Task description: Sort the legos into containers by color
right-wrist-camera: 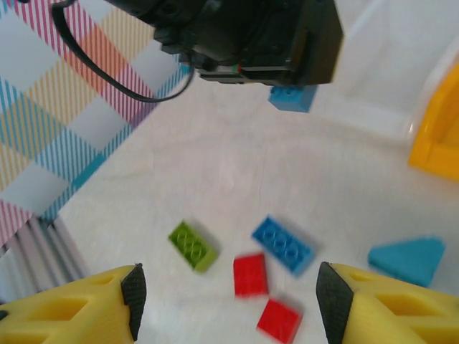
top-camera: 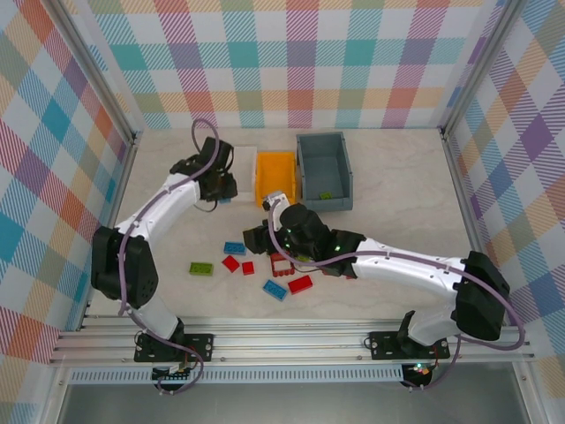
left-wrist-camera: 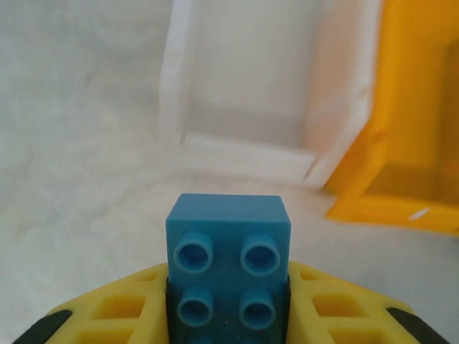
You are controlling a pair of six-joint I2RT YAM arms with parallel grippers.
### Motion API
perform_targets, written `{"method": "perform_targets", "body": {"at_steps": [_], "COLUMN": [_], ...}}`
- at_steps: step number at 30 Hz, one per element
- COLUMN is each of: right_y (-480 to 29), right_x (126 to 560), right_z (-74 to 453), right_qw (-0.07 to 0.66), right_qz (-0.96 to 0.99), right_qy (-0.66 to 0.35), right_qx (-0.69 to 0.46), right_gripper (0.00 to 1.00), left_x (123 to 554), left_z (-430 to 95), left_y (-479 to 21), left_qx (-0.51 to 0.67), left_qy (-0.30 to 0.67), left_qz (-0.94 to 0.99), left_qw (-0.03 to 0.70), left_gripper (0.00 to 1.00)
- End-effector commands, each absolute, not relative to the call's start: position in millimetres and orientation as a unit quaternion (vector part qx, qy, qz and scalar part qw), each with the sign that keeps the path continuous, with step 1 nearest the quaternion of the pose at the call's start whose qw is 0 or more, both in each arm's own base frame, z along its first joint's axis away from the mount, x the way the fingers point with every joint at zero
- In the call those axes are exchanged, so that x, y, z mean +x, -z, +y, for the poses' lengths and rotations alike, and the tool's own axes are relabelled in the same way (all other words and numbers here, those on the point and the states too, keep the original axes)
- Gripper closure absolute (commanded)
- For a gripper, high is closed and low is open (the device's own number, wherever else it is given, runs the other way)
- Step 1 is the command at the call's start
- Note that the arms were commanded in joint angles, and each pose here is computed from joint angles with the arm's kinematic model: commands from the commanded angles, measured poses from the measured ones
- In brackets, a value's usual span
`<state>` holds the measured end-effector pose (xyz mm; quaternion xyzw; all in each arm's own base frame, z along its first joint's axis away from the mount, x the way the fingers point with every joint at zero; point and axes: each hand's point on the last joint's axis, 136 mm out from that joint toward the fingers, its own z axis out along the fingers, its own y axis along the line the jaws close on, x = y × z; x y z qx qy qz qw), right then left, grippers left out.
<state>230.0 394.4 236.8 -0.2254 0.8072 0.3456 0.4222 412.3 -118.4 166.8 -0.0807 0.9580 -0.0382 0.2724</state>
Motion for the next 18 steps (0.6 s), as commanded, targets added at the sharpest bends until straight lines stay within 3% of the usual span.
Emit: {"method": "perform_targets", "body": {"at_steps": [1, 10, 18], "right_y": [-264.4, -260.6, -238.3], "right_x": [258.0, 272.9, 266.4], "right_z": [408.3, 404.5, 382.4], "right_qw": [0.505, 0.503, 0.48], "right_qz": [0.766, 0.775, 0.795], "right_qy": [-0.33, -0.331, -0.325], "right_qx": [-0.223, -0.191, -0.178], "right_gripper": [0.32, 0.29, 0.29], "left_x": [428.3, 492.8, 510.2], "left_z": [-122.2, -129.0, -125.1], "left_y": [-150.3, -116.7, -95.7], "left_qx": [-0.062, -0.061, -0.067], "left_qy": [0.015, -0.008, -0.014], "left_qz": [0.967, 0.968, 0.97], "left_qw": [0.245, 0.243, 0.234], "left_gripper": [0.68, 0.68, 0.63]}}
